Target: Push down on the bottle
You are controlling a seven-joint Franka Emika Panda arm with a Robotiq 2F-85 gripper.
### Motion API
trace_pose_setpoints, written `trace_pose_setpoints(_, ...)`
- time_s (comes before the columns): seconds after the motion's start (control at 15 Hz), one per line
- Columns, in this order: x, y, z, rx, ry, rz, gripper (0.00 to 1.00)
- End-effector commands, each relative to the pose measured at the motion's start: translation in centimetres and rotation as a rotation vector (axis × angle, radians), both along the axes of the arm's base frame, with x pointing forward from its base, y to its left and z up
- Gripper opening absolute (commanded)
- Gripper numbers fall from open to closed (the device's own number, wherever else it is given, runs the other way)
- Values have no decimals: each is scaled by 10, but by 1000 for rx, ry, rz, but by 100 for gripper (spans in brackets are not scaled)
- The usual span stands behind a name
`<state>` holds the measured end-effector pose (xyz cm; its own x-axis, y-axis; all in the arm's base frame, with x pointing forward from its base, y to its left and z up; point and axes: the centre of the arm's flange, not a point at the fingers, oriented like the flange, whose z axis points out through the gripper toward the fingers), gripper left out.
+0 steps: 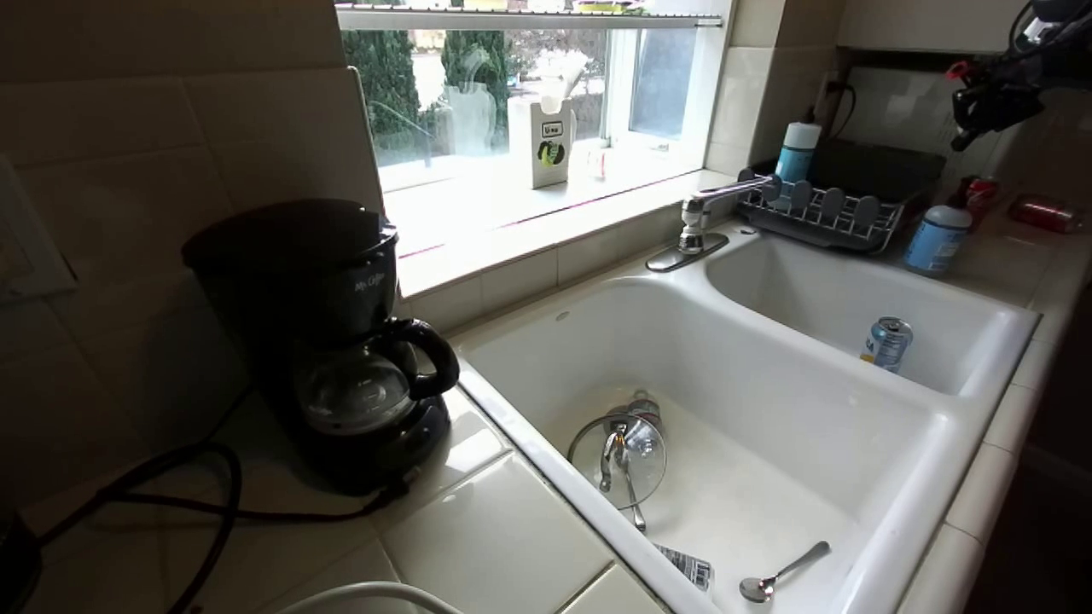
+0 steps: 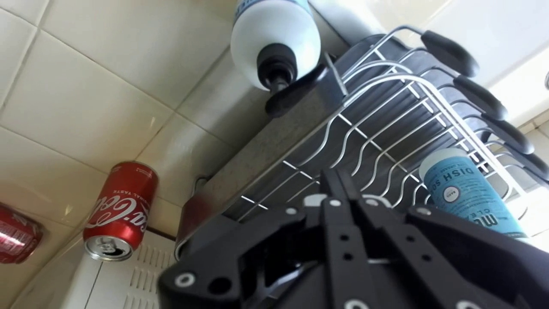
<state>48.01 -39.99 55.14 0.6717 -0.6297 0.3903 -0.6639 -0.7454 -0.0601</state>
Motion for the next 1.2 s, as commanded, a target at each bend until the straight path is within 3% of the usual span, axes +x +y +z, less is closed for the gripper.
trace_pose_setpoints(0.0, 7, -12, -2, 15, 61, 4, 0)
trace_pose_setpoints(1.13, 9, -19, -17, 52, 242, 26, 0)
